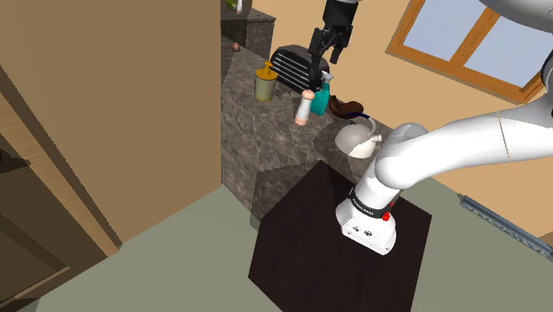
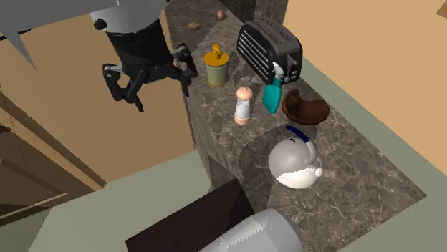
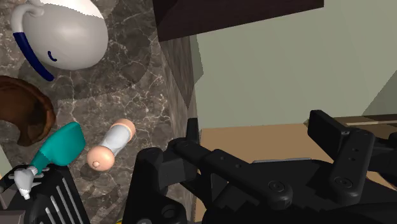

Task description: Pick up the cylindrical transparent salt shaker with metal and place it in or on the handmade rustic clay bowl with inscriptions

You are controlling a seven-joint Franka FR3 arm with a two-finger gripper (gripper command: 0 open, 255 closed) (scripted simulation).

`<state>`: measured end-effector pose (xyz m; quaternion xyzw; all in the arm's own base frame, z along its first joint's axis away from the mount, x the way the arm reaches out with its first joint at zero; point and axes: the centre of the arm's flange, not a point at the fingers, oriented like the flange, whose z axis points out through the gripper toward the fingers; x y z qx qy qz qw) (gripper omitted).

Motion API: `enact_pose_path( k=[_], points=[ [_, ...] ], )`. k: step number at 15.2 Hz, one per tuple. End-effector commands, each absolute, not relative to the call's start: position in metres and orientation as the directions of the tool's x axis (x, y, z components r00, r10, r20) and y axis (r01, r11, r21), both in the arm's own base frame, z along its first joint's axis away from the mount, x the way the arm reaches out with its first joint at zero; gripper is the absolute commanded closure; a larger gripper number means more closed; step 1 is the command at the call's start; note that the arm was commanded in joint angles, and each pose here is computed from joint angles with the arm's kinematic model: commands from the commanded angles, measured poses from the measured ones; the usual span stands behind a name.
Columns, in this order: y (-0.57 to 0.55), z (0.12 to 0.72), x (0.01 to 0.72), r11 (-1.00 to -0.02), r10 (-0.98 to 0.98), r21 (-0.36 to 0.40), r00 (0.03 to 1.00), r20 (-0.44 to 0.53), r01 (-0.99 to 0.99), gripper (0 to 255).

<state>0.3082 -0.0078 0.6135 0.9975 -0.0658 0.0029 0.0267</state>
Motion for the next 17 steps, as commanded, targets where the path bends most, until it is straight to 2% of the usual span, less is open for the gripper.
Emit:
enact_pose_path(
  k=[1, 17],
  points=[
    [-0.008, 0.613, 0.308, -0.990, -0.131, 0.053, 0.991, 0.009, -0.131, 0],
    [-0.170, 0.504, 0.390, -0.988, -0.149, 0.025, 0.988, 0.035, -0.150, 0]
  ],
)
